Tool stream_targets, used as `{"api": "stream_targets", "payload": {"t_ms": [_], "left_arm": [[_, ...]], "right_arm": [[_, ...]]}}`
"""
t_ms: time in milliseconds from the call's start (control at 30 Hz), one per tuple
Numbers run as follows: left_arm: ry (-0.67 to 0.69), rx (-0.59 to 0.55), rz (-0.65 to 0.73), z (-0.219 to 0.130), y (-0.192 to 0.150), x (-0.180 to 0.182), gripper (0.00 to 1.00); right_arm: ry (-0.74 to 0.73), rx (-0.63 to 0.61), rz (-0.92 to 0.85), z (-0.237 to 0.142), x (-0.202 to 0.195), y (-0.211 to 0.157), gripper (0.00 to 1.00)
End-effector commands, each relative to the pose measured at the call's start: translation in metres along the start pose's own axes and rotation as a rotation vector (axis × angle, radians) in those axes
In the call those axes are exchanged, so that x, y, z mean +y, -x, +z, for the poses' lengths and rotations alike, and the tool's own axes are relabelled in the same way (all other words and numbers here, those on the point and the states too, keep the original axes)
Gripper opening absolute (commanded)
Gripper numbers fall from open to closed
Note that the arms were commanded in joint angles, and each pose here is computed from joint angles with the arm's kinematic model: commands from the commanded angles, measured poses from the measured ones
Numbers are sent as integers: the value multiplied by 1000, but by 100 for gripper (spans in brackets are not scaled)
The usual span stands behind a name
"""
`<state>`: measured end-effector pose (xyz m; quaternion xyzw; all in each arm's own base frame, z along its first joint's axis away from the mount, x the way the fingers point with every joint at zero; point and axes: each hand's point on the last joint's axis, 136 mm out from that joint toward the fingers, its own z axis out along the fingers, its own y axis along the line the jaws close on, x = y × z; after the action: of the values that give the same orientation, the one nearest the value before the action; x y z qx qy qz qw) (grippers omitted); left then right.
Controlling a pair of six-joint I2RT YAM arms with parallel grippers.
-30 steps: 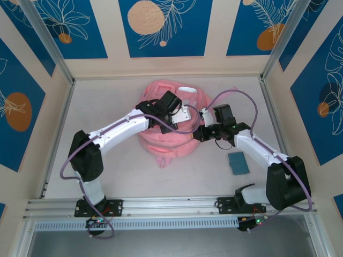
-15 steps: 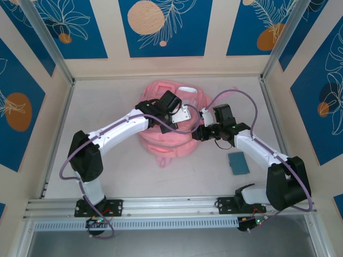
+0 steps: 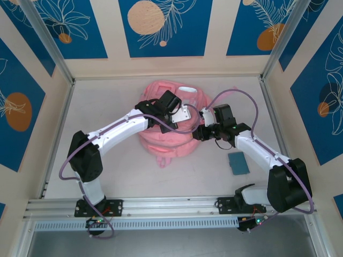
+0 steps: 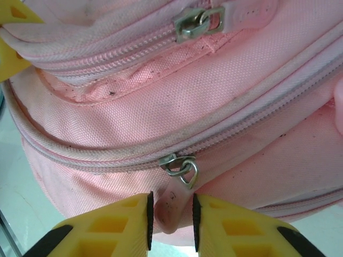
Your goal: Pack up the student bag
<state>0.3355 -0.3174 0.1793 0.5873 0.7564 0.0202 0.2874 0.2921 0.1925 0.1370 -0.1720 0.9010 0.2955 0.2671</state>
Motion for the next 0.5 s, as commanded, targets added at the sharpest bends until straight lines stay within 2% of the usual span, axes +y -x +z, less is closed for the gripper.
{"api": "stream_targets", "payload": {"t_ms": [0, 300, 467], "left_arm": [[51, -109, -53, -30, 20, 20, 0], [55, -100, -71, -26, 19, 21, 0], [90, -102, -131, -23, 22, 29, 0]], "right_arm": [[12, -26, -27, -8, 10, 13, 25], [-28, -20, -36, -15, 12, 13, 11], [-11, 38, -24, -22, 27, -1, 7]]}}
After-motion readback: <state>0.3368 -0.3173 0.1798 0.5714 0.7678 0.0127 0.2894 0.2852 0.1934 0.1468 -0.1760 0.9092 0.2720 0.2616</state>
